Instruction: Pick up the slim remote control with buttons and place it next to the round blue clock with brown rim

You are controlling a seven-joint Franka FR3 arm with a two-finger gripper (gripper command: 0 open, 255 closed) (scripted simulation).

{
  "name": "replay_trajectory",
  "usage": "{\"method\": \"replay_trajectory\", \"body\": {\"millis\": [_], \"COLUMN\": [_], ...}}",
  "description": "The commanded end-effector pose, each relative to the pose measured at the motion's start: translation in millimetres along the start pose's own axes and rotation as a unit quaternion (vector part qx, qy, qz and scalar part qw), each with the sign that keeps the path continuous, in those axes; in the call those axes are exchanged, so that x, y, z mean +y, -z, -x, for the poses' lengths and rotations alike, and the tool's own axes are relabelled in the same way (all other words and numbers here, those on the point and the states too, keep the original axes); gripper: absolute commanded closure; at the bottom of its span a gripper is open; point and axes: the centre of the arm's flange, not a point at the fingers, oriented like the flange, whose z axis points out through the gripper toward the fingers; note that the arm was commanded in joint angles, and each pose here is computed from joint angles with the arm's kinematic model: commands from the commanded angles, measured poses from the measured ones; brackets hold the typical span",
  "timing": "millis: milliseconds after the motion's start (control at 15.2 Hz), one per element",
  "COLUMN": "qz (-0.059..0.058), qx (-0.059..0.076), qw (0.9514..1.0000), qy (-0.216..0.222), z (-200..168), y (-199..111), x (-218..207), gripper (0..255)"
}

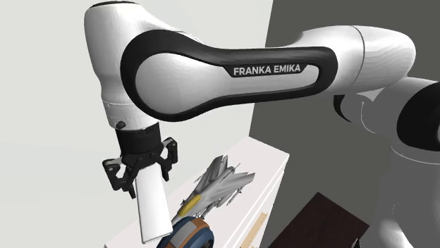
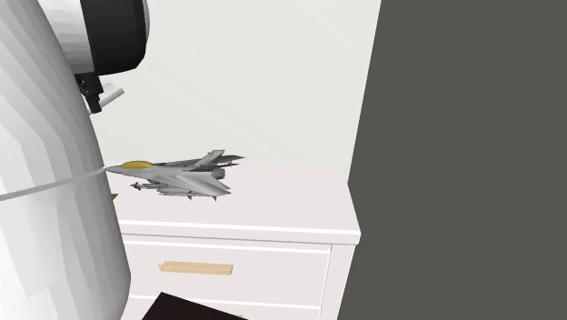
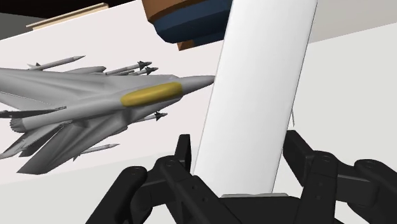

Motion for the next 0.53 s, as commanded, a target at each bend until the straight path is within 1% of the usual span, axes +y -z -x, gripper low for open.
{"method": "replay_trajectory", "body": {"millis": [0, 462], "qz": [-0.019, -0.019], "qx": [0.014, 0.014], "qw": [0.9997, 0.9997], "qy": [0.001, 0.001], "z": [-3.8, -4.8], "y": [-8.8, -45.7], "x": [-6.9, -7.6], "gripper": [255, 255]}}
